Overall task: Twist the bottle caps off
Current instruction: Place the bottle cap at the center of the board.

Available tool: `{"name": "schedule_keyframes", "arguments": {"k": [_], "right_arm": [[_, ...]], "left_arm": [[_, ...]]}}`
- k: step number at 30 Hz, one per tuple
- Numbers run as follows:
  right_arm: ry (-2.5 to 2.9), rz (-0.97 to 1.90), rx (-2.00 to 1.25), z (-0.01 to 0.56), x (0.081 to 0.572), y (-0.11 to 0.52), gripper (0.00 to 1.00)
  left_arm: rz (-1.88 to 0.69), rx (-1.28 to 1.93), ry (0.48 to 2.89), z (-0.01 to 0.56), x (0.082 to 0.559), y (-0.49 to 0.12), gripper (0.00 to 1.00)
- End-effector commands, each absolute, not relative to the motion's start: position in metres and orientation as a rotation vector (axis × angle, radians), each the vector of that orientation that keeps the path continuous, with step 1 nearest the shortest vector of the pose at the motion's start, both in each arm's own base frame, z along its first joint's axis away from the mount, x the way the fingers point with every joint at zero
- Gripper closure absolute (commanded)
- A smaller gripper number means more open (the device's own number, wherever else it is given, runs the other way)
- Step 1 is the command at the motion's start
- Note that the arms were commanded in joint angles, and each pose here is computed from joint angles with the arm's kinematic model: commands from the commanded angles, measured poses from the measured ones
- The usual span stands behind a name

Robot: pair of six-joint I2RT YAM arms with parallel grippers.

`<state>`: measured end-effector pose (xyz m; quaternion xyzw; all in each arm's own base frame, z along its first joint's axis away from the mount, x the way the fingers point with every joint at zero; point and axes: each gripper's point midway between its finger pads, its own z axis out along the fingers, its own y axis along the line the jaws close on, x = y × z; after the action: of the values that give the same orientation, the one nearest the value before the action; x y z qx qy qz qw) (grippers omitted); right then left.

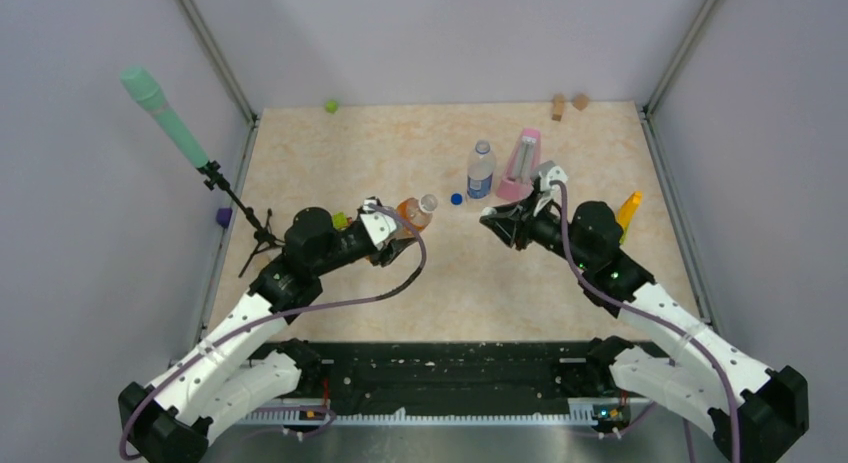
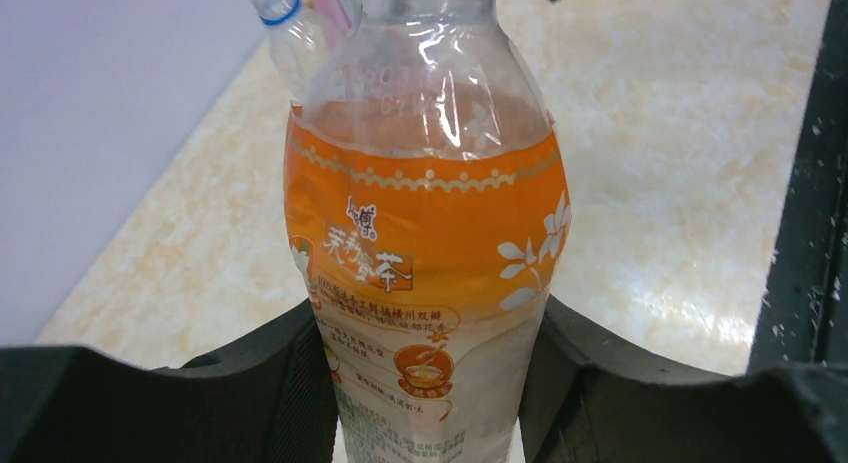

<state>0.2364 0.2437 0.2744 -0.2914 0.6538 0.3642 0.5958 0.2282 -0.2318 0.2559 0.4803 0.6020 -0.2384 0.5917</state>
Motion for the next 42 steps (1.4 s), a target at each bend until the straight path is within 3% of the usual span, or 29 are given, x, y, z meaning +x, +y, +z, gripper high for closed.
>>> {"name": "schedule_keyframes", "arguments": {"k": [1,13,27,42], "right_arm": [[1.770,0.711,-0.271,0.239,0.266,0.208,1.00],[2.128,0.665,-0.118,0.149,0.282,0.224,1.00],[2.328,0.297,-0.149,0.099,0.312,0.239,1.00],[2.367,0.379,-0.247,0.054,0.321,0.281,0.96]], "left_arm": [[-0.526,0.934,1.250,0.307,0.241,-0.229,1.00],[-0.416,0.774,1.276,0.312,0.246,-0.197,1.00],[-0.450,0.675,1.306,0.300,0.254,-0.197,1.00],[-0.447,0.509,1.373,0.298,0.267,-0.185,1.00]]}}
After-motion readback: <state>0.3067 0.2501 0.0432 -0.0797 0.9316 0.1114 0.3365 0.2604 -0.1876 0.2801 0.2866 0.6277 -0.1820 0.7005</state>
